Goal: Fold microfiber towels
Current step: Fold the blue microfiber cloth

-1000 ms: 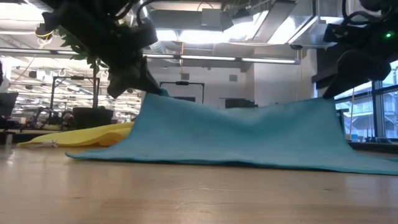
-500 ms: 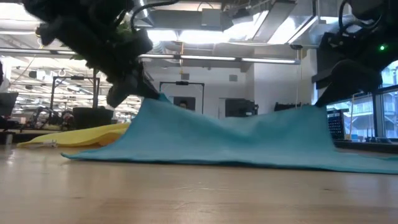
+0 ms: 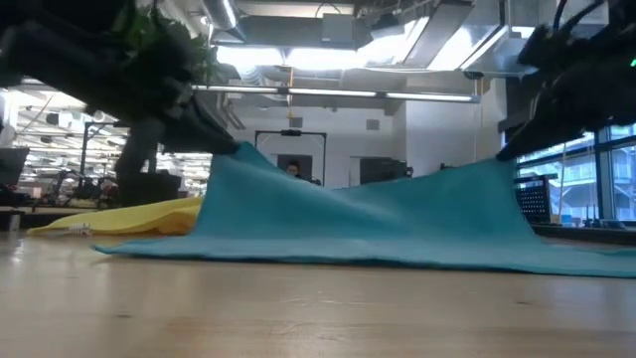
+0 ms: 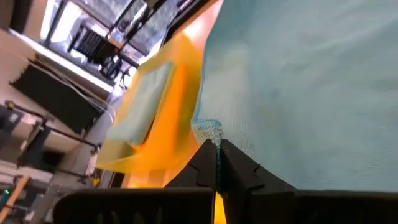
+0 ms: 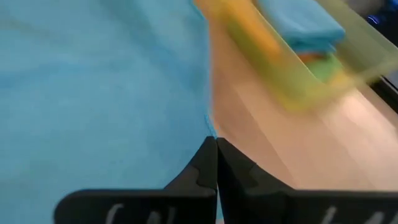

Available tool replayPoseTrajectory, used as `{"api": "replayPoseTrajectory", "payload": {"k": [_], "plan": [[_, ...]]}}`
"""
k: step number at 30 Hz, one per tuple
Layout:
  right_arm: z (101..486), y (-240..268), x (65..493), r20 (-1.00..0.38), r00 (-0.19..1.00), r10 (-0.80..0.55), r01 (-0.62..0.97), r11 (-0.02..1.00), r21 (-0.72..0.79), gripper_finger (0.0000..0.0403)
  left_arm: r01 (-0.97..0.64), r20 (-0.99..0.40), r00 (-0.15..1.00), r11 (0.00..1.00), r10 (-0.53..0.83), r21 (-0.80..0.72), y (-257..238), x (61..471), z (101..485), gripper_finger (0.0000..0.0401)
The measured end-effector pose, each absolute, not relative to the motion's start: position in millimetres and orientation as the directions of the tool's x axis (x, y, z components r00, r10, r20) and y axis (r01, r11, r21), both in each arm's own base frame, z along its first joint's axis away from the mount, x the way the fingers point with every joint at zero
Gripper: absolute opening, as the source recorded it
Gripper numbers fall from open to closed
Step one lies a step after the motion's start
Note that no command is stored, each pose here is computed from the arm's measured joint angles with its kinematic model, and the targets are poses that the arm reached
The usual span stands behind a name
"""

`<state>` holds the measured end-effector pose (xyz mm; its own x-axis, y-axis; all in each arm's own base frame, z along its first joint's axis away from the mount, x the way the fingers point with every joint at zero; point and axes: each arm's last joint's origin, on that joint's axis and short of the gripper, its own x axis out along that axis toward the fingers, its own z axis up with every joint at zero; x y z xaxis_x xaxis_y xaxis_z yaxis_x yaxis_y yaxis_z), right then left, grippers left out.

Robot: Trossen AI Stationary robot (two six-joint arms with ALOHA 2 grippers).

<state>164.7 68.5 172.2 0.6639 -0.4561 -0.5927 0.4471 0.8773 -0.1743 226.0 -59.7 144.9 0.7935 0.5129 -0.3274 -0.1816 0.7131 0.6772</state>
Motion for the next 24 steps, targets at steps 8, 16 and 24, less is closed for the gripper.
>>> {"api": "replayPoseTrajectory", "payload": {"k": [8,16,24], "plan": [[176.7,101.4,165.4,-0.602,0.777,-0.182,0.166,0.983,-0.084,0.0,-0.124,-0.307,0.855,0.74,0.418,0.661,-96.0,212.0,145.4,0.0],[164.8,120.9,158.8,-0.675,0.736,-0.053,0.013,0.998,-0.063,0.0,-0.044,-0.347,0.88,0.785,0.323,0.618,-116.9,198.1,140.2,0.0],[163.0,130.6,151.3,-0.692,0.722,0.007,-0.025,1.0,-0.015,0.0,0.023,-0.404,0.882,0.834,0.243,0.551,-127.3,188.5,134.8,0.0]]}}
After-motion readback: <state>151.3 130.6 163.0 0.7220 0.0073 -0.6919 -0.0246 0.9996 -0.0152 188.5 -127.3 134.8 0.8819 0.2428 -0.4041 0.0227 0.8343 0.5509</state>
